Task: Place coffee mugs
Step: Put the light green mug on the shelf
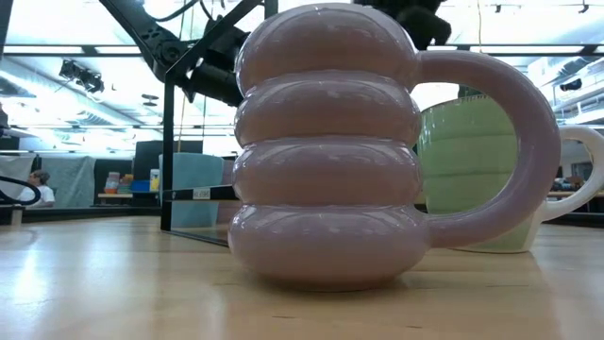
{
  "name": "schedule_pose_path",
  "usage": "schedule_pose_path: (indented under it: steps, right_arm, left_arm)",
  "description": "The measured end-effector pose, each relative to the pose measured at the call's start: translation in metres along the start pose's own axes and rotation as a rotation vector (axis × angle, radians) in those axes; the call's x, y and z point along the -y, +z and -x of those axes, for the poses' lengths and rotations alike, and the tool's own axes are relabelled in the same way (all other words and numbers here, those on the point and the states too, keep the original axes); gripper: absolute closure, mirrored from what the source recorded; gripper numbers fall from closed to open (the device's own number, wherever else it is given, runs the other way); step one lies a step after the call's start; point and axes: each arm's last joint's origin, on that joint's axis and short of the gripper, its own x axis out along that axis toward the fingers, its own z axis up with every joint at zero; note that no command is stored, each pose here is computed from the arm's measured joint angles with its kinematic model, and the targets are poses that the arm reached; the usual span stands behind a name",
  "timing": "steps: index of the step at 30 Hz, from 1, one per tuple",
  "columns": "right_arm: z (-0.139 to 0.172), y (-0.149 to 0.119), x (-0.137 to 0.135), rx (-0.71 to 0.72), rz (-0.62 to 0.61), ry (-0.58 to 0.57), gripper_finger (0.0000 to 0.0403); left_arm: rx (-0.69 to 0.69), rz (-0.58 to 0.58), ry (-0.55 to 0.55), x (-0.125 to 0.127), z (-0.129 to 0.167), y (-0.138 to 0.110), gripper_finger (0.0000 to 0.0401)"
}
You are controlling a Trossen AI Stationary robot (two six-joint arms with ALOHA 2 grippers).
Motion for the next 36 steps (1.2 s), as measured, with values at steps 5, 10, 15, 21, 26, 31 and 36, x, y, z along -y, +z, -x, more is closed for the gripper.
schedule_pose_path:
  steps: [5, 10, 15, 21, 26, 31, 36]
  right_arm:
    - [-0.011, -0.009, 0.001, -0.055, 0.065, -0.086, 0.0105]
    - [-0.019, -0.015, 0.003, -0.100, 0.114, -0.148, 0.0106]
    - [-0.023, -0.017, 0.011, -0.114, 0.119, -0.161, 0.0106]
    - [-0.027, -0.017, 0.020, -0.110, 0.121, -0.157, 0.0106]
    - [-0.028, -0.018, 0.025, -0.121, 0.147, -0.172, 0.0106]
    - [-0.031, -0.018, 0.031, -0.117, 0.163, -0.182, 0.0106]
    - [-0.033, -0.017, 0.037, -0.106, 0.163, -0.188, 0.0106]
  left_arm:
    - [-0.014, -0.019, -0.023, 0.007, -0.001, -0.001, 0.0252]
    - [-0.048, -0.079, -0.073, 0.021, -0.002, -0.002, 0.0252]
    - [-0.048, -0.106, -0.105, 0.032, -0.003, 0.000, 0.0252]
    - [-0.031, -0.117, -0.107, 0.041, -0.003, 0.003, 0.0252]
    - [-0.047, -0.118, -0.116, 0.045, -0.005, 0.000, 0.0252]
    - [-0.058, -0.119, -0.123, 0.046, -0.006, -0.002, 0.0252]
    - [-0.071, -0.145, -0.142, 0.053, -0.006, -0.003, 0.0252]
